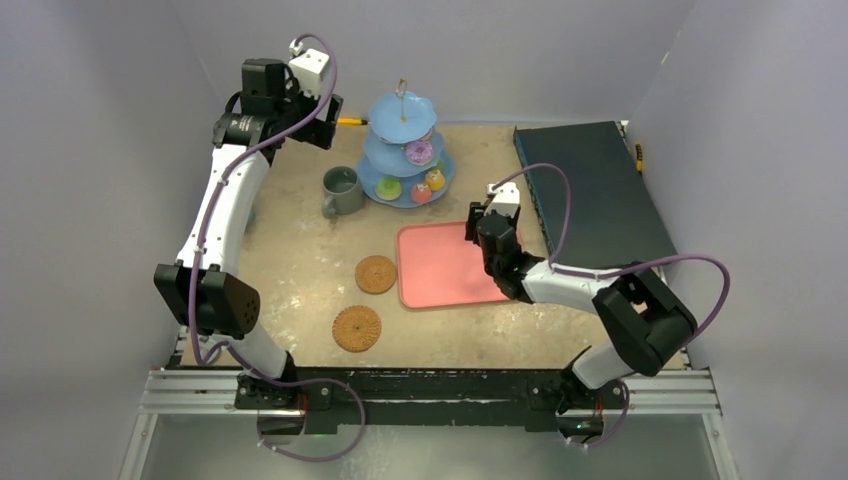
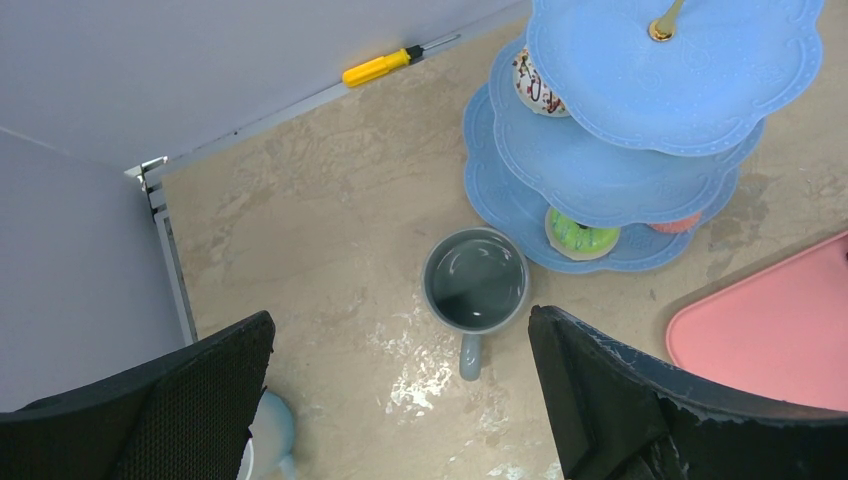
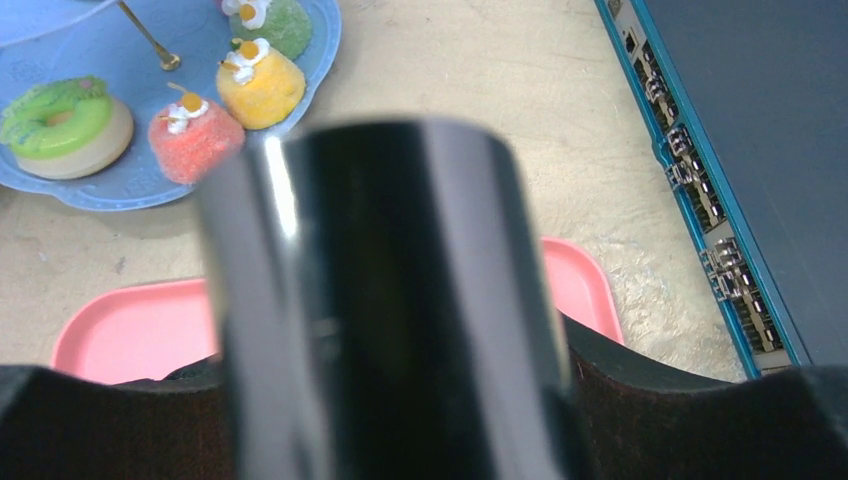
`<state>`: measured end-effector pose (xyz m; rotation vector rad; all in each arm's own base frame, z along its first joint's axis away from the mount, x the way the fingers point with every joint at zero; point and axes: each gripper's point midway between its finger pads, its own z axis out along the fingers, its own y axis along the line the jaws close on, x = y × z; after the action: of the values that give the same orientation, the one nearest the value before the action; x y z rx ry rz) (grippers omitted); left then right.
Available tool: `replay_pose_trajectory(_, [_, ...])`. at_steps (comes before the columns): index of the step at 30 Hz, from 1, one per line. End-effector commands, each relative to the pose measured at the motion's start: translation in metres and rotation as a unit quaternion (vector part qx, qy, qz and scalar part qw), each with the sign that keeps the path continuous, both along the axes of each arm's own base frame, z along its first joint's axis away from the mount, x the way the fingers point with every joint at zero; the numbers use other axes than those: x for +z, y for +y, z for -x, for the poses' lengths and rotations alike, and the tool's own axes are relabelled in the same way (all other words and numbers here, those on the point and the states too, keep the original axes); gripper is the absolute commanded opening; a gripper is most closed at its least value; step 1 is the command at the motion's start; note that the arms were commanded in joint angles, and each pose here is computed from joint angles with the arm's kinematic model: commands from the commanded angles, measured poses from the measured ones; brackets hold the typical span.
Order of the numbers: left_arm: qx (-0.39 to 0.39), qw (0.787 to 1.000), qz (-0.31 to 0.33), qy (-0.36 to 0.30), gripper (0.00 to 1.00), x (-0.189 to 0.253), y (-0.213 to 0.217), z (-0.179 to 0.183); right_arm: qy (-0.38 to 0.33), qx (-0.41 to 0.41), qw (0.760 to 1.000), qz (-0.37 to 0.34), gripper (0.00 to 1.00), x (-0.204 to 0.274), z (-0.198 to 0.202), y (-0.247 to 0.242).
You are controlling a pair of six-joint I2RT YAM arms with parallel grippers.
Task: Serve the afternoon tea
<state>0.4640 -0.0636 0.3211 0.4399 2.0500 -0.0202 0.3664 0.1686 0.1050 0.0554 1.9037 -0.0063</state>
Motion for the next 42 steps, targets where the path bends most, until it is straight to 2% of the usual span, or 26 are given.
replay_pose_trajectory(1, [0.004,0.999,0.005,-0.037,0.99,0.027,0.005,0.002,-0.02,-0.019,1.0,0.001,0.6,0.008,-0.005,-0.005])
replay_pose_trajectory(13, [0.005,0.999,0.0,-0.039,0.99,0.029,0.006,0.003,-0.009,0.003,1.0,-0.013,0.59,-0.001,-0.004,0.005])
replay_pose_trajectory(24, [0.003,0.999,0.004,-0.041,0.99,0.032,0.005,0.002,-0.006,0.006,1.0,-0.005,0.49,-0.003,-0.003,0.004])
replay_pose_trajectory(28, [0.001,0.999,0.007,-0.043,0.99,0.034,0.004,0.002,0.016,0.013,1.0,0.02,0.55,-0.013,-0.004,0.006])
replay_pose_trajectory(37, [0.0,0.999,0.001,-0.049,0.99,0.038,0.005,0.002,0.02,0.01,1.0,0.016,0.55,-0.016,-0.003,0.006])
replay_pose_trajectory(42, [-0.001,0.999,0.003,-0.049,0.99,0.038,0.005,0.002,0.02,0.021,1.0,0.013,0.6,-0.015,0.0,0.011])
